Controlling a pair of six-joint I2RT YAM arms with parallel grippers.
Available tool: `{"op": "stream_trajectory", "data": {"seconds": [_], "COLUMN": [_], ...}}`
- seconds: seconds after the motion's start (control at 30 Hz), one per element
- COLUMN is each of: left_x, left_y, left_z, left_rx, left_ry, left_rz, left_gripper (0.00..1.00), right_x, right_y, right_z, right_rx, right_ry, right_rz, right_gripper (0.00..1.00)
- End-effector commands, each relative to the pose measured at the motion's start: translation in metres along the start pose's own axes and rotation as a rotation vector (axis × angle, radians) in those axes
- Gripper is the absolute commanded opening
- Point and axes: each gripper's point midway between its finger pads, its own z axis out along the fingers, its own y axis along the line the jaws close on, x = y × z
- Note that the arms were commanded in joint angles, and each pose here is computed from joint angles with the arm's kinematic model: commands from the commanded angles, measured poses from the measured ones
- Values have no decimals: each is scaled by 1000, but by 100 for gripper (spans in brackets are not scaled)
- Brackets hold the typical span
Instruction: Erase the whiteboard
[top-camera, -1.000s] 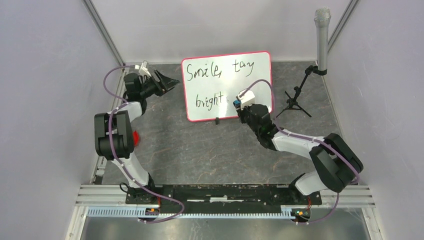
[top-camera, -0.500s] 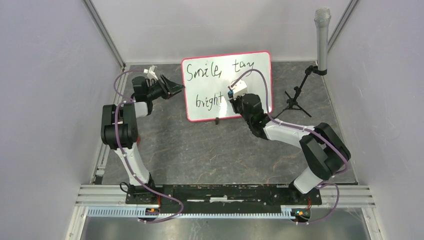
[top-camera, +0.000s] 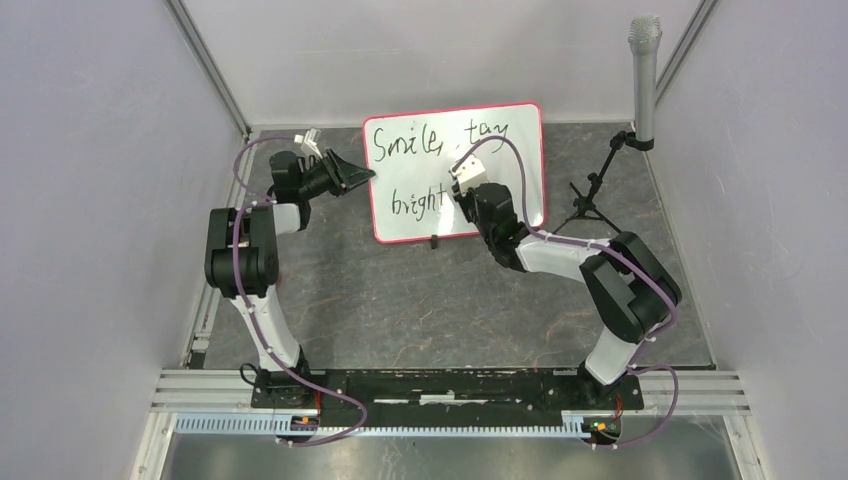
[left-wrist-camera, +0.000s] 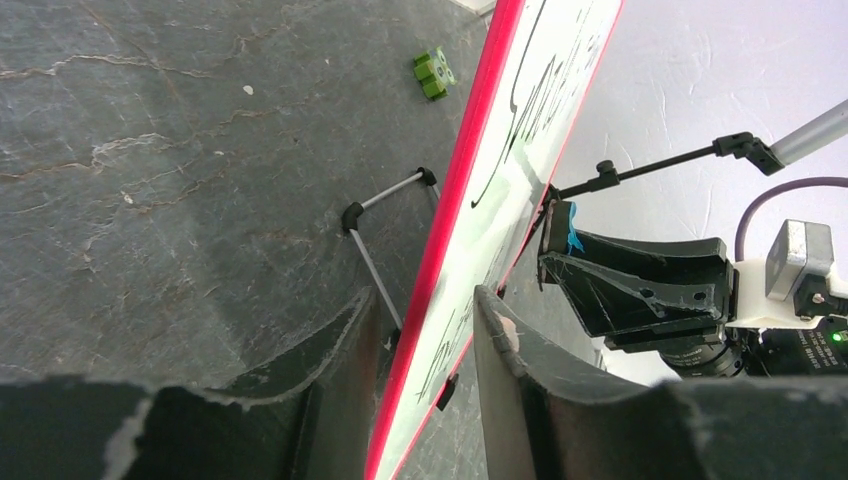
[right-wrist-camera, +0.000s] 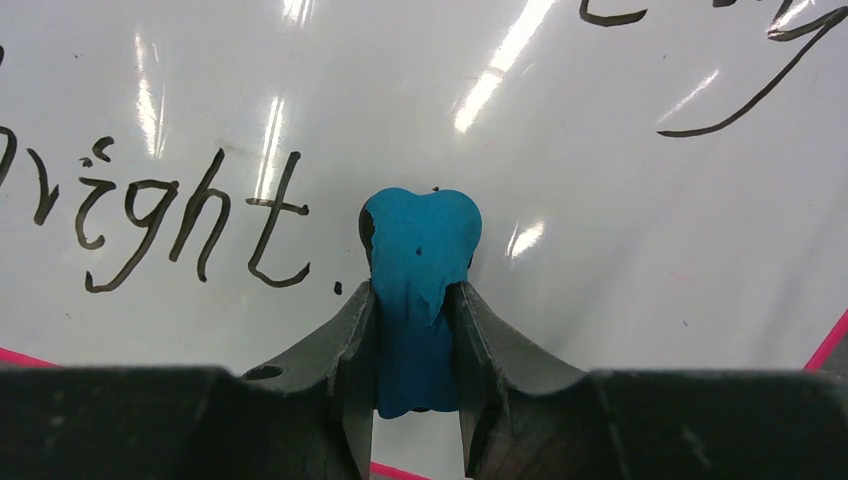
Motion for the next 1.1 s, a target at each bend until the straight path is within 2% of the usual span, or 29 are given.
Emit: {"op": "stream_trajectory", "data": {"seconds": [0.0,0.33,0.6,0.7,0.9,1.07], "left_x": [-9,-2,-4,-5,-6,-6], "left_y": [-12,-9,-7,-7,-4,-4], "left_z": [7,11,9,8,8,8], "left_rx": [38,-1,-36,-44,-65,-69], "left_ry": [-3,24,16,14,8,6], "left_rz": [36,47,69,77,83,83], "left_gripper": [44,31,21,18,13,11], "right_x": [-26,-19,-21,-22,-31,-19], "right_y": [-12,13,104,124,86,44], "right_z": [8,22,19,20,20,18], "right_rx": [63,43,-126,-147,-2,74], "right_ry": [-102,-163,-202,-207,-208,-182], "right_rz": [0,-37,-88,-91,-34,0], "right_gripper": [0,0,0,0,0,0]}}
